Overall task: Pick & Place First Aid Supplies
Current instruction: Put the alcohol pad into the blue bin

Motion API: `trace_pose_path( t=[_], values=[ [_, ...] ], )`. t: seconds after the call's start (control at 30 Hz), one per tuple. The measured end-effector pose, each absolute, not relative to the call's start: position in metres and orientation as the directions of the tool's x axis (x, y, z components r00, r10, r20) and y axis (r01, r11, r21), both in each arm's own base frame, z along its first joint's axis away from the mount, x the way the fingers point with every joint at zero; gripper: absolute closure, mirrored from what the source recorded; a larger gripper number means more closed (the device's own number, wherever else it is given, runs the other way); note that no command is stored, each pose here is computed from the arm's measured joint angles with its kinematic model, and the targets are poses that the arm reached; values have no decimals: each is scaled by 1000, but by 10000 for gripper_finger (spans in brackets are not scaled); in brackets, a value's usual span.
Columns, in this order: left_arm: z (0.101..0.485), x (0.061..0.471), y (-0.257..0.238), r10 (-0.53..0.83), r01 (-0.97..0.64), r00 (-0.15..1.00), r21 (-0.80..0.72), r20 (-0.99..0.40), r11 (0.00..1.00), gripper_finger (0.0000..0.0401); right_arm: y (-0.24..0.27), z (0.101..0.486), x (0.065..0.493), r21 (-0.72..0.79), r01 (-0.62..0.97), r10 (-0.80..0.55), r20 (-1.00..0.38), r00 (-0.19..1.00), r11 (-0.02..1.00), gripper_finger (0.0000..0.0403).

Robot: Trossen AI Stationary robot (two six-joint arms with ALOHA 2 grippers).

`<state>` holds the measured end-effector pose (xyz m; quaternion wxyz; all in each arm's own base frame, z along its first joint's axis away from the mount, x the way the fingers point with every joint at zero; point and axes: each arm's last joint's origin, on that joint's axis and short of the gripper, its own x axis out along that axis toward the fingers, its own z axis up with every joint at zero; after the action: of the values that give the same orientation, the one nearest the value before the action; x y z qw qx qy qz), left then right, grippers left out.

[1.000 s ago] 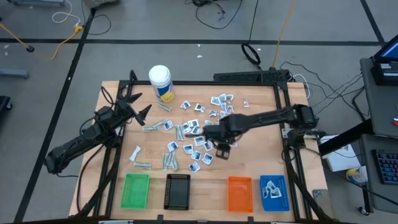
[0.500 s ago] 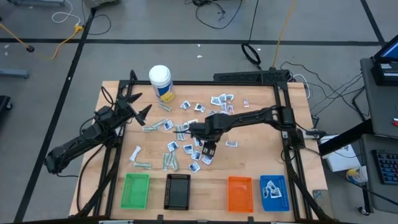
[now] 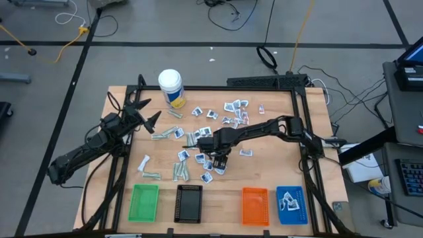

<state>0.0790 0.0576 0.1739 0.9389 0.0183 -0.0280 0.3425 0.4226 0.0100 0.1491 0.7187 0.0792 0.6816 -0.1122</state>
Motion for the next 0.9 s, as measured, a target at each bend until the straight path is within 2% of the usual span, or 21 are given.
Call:
trace_pose_path(
  t=[0.17,0.3,0.4,0.57,0.9],
  values=[
    [174,79,58,642,-644,764,15,65,764,4,10,145,423,-34,269,-54,-996,67,962,234],
    [174,79,58,642,-644,764,15,65,765,4,10,142,422,-34,269,-54,-996,67,963,260],
    [174,79,58,642,-644,764,15,65,765,4,12,141,421,-34,267,-52,-997,62,963,298],
    [174,79,58,642,-644,764,15,65,764,4,16,140,421,-32,260,-49,-997,62,965,387],
    [174,79,58,642,-644,764,15,65,765,4,18,152,415,-37,279,-57,-996,63,960,401]
  ],
)
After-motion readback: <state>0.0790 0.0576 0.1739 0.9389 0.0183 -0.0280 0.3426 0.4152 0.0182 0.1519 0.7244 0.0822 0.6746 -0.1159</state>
